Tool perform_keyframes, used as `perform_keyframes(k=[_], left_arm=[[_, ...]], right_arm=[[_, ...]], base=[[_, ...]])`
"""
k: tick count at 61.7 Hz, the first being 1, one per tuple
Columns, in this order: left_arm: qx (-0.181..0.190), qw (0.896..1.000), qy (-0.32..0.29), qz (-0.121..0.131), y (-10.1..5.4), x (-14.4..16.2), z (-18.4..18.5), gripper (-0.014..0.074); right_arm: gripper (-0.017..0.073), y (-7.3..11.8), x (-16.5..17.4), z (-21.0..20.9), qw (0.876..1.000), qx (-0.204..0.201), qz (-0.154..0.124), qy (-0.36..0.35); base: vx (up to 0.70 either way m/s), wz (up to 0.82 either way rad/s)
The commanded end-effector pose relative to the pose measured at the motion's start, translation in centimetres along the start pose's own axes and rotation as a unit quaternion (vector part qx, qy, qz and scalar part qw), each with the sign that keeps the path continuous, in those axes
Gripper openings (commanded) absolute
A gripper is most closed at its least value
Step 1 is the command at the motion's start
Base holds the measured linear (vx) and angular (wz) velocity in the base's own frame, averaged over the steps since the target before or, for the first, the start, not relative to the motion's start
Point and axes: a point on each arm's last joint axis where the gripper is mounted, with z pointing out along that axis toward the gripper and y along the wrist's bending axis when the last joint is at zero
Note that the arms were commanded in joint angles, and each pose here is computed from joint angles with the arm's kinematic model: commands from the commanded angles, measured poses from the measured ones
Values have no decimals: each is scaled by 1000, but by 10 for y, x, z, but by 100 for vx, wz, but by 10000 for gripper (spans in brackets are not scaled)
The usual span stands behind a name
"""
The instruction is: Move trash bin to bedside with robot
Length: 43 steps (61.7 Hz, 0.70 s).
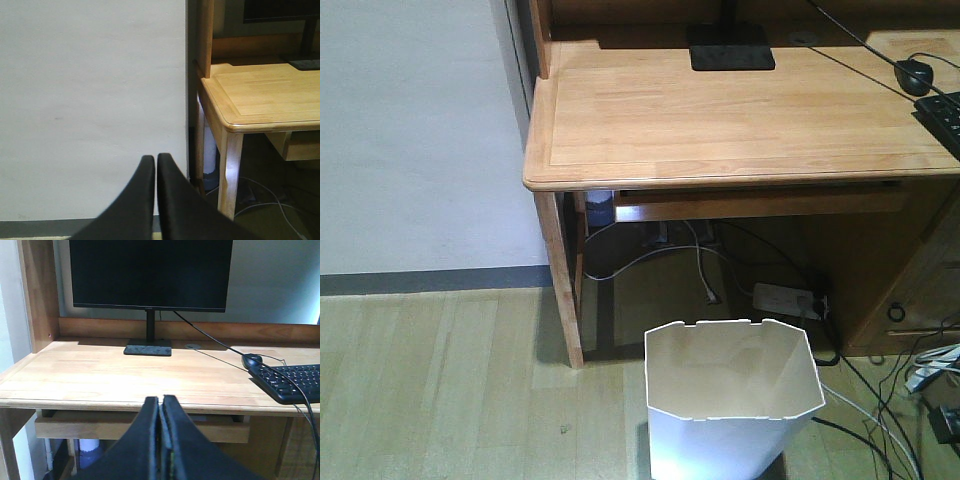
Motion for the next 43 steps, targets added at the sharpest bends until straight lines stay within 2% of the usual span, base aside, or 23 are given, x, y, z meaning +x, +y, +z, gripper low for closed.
perform_keyframes(k=[1,43], left_arm=[[0,1000,-31,-2,0,0,0,-6],[0,1000,-31,-2,0,0,0,-6]], right_arm=[[-9,0,-3,1,1000,1,-8,-26],[-9,0,-3,1,1000,1,-8,-26]], base=[[0,0],[0,0]])
